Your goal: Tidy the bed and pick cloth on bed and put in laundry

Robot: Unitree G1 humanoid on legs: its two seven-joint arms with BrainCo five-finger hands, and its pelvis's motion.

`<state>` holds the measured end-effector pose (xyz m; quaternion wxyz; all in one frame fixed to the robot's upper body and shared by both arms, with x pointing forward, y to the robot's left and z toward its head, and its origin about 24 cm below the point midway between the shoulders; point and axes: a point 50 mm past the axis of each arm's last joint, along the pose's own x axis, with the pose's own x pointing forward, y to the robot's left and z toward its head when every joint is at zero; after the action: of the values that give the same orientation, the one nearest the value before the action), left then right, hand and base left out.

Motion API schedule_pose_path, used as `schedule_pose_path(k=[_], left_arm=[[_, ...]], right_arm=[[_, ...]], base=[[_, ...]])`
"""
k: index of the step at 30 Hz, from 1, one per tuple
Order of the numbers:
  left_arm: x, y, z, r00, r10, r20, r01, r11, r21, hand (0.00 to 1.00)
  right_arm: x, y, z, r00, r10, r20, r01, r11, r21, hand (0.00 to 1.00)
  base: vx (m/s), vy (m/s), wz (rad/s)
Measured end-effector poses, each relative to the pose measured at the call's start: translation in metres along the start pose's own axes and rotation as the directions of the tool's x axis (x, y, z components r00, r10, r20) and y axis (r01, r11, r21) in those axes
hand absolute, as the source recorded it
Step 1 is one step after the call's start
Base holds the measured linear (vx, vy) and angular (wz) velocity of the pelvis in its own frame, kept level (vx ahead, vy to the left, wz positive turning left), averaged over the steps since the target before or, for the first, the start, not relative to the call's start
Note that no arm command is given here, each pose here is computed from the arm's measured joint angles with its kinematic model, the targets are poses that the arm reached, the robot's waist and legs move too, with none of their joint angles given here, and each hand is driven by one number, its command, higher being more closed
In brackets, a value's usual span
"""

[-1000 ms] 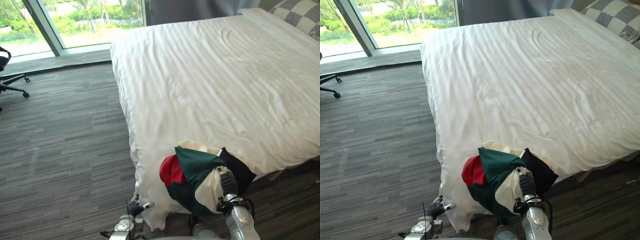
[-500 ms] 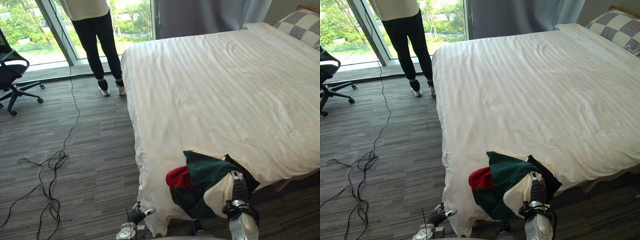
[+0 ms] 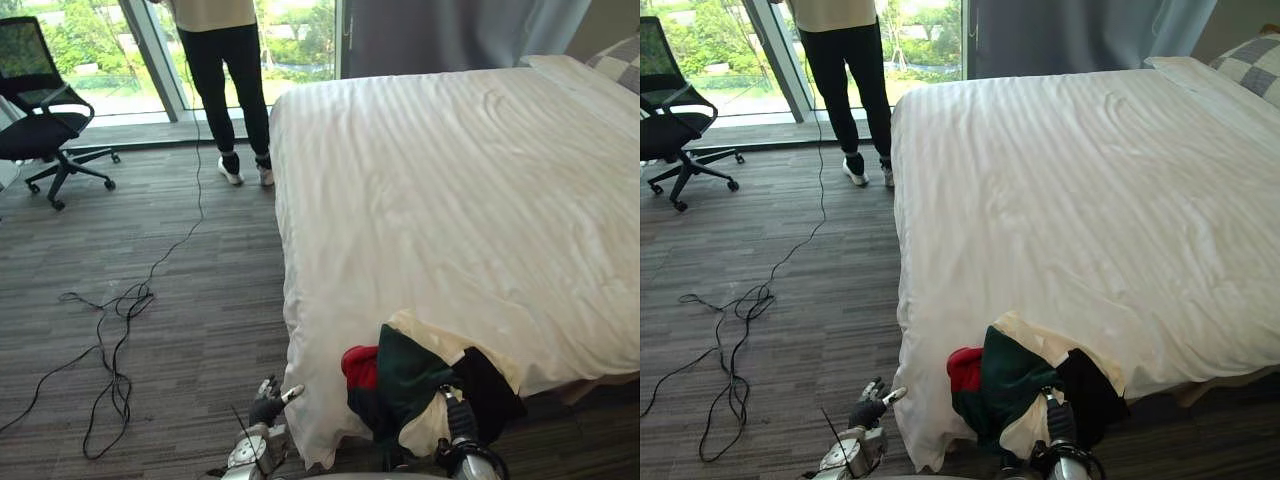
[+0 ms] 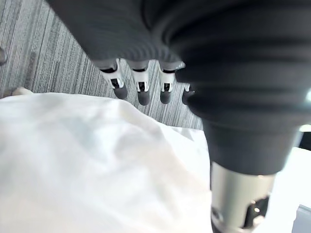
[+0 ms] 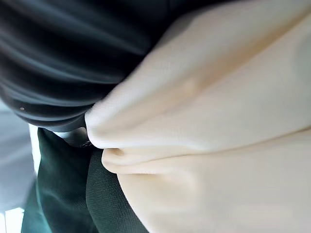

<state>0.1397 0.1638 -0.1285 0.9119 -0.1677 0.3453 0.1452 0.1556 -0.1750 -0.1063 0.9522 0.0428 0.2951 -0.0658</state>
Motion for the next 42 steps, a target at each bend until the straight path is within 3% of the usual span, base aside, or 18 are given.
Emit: schedule_pose_path(k=[3,8,12,20,29,35,42], left_arm=[[-0.002,0.005,-0.003,0.999,0.05,-0.008,-0.05,0.997,-0.056,0.0],[-0.003,0.009,0.001,0.997,0.073,0.011,-0.071,0.993,-0.093,0.0],[-0.001,-0.005,0.004,1.0,0.023,0.008,-0.023,0.996,-0.087,0.0],[0.001,-0.01,0.004,1.0,-0.03,-0.005,0.03,1.0,-0.008,0.0],[0.008,-0.02,0.006,0.996,-0.08,-0.031,0.082,0.993,0.083,0.0],[0.007,-0.008,0.007,0.998,-0.056,-0.016,0.058,0.994,0.094,0.0],[0.004,-0.028,-0.001,0.993,-0.113,-0.036,0.114,0.993,0.043,0.0]], right_arm=[[0.001,-0.011,0.0,1.0,-0.026,-0.007,0.026,0.999,-0.036,1.0],[-0.032,-0.041,-0.039,0.979,-0.152,-0.138,0.142,0.987,-0.078,1.0],[-0.033,-0.025,-0.048,0.975,-0.09,-0.201,0.074,0.994,-0.087,1.0],[-0.008,-0.009,0.005,1.0,-0.006,0.021,0.007,0.998,-0.057,1.0],[-0.008,0.0,0.001,1.0,-0.014,0.011,0.014,1.0,0.014,1.0],[-0.003,0.012,0.008,0.999,0.024,0.033,-0.025,0.999,0.04,1.0],[0.004,-0.005,0.02,0.998,-0.006,0.066,0.006,1.0,-0.006,1.0]], base=[[-0.07,0.027,1.7],[0.09,0.145,2.14],[0.08,0.254,2.18],[0.17,0.205,2.73],[0.28,-0.074,2.09],[0.24,-0.284,1.99],[0.09,-0.158,1.2]])
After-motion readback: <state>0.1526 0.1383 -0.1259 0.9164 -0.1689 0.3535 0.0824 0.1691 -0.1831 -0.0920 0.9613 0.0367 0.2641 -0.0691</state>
